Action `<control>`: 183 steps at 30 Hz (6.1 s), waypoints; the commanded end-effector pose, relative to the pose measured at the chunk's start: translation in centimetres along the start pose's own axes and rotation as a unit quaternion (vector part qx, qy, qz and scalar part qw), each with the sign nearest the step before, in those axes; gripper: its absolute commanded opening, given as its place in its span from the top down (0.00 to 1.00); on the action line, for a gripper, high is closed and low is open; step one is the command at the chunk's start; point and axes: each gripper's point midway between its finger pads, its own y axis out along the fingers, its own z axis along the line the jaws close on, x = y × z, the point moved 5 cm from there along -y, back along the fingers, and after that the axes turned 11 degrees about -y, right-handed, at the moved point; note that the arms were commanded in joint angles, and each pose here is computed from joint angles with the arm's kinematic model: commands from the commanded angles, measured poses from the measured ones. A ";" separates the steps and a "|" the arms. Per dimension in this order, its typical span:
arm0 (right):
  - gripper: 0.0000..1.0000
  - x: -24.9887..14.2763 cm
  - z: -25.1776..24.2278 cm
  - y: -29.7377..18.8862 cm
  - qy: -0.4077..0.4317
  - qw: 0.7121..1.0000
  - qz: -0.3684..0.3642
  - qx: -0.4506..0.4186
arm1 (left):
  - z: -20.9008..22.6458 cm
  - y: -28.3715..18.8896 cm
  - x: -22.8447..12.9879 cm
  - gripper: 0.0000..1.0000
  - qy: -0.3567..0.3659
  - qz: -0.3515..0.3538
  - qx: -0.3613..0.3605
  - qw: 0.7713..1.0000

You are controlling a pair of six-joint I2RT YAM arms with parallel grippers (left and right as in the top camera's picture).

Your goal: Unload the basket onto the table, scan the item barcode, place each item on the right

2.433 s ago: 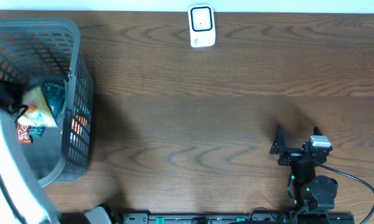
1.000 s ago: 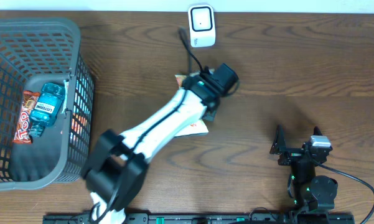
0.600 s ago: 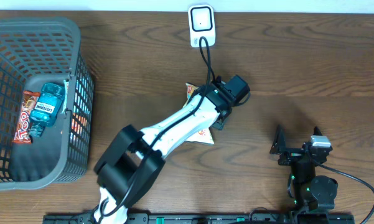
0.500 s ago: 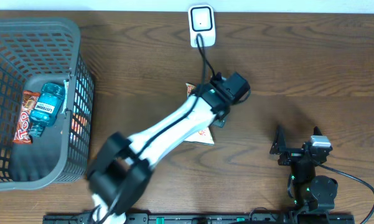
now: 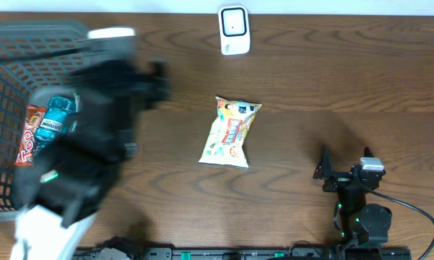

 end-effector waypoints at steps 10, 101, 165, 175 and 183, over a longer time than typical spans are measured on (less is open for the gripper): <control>0.01 0.0 -0.3 0.0 -0.004 1.000 0.000 -0.008 | 19.2 4.0 -2.6 0.02 -0.387 0.063 0.309 0.867; 0.01 -0.1 -0.3 0.0 -0.004 1.000 0.000 -0.008 | 9.2 -1.8 -2.6 0.54 -0.398 0.105 -0.023 0.911; 0.01 0.0 -0.3 0.0 -0.004 1.000 0.000 -0.008 | -19.9 11.9 -40.8 0.47 0.063 0.429 -0.094 0.896; 0.01 0.0 -0.3 0.0 -0.004 1.000 0.000 -0.008 | -22.0 10.3 -36.4 0.07 0.075 0.399 -0.155 0.901; 0.01 0.0 -0.3 0.0 -0.004 1.000 0.000 -0.008 | -22.9 6.4 -26.7 0.06 0.075 0.320 -0.245 0.912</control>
